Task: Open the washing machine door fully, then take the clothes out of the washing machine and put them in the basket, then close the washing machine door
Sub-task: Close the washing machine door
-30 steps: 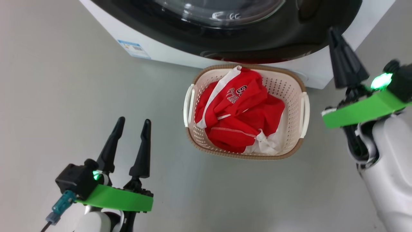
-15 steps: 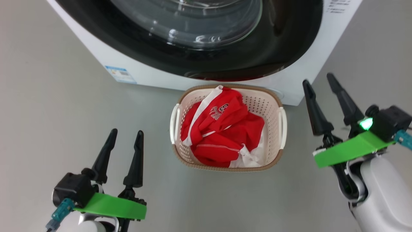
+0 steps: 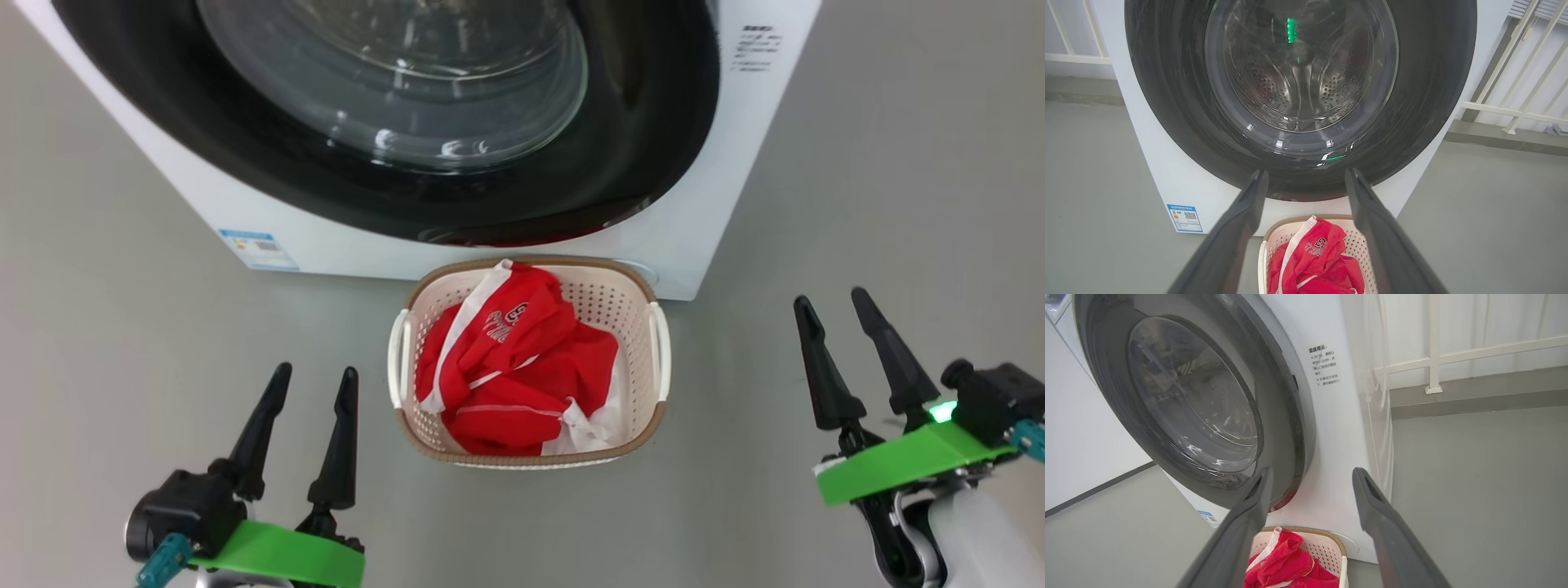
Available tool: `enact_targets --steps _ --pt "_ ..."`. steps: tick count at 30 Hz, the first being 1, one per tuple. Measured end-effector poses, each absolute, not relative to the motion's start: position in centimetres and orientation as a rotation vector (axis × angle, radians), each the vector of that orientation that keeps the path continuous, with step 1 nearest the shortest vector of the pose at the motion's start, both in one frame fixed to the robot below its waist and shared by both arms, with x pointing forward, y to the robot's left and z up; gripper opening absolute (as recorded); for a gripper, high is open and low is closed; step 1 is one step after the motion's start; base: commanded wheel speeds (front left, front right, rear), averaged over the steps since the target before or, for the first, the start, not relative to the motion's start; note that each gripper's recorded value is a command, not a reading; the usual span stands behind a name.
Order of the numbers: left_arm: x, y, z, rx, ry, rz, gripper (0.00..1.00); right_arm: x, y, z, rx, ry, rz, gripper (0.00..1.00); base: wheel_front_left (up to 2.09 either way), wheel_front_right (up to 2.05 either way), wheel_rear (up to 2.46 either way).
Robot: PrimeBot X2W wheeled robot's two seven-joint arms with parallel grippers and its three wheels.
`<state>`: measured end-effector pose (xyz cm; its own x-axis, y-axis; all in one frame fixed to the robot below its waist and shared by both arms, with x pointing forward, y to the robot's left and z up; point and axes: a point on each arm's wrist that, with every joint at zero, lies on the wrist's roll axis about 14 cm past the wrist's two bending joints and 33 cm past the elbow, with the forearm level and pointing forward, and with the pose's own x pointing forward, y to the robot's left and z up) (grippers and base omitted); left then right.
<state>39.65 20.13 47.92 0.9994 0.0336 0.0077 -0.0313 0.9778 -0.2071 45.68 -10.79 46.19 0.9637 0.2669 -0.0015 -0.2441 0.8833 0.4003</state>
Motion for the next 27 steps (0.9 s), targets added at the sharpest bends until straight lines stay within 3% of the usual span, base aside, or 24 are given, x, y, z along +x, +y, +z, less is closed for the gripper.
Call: enact_targets --steps 27 --pt "38.4 16.9 48.5 -0.214 -0.020 -0.072 1.00 38.7 -18.5 45.8 0.389 0.064 0.042 1.00 0.00 0.00 0.00"
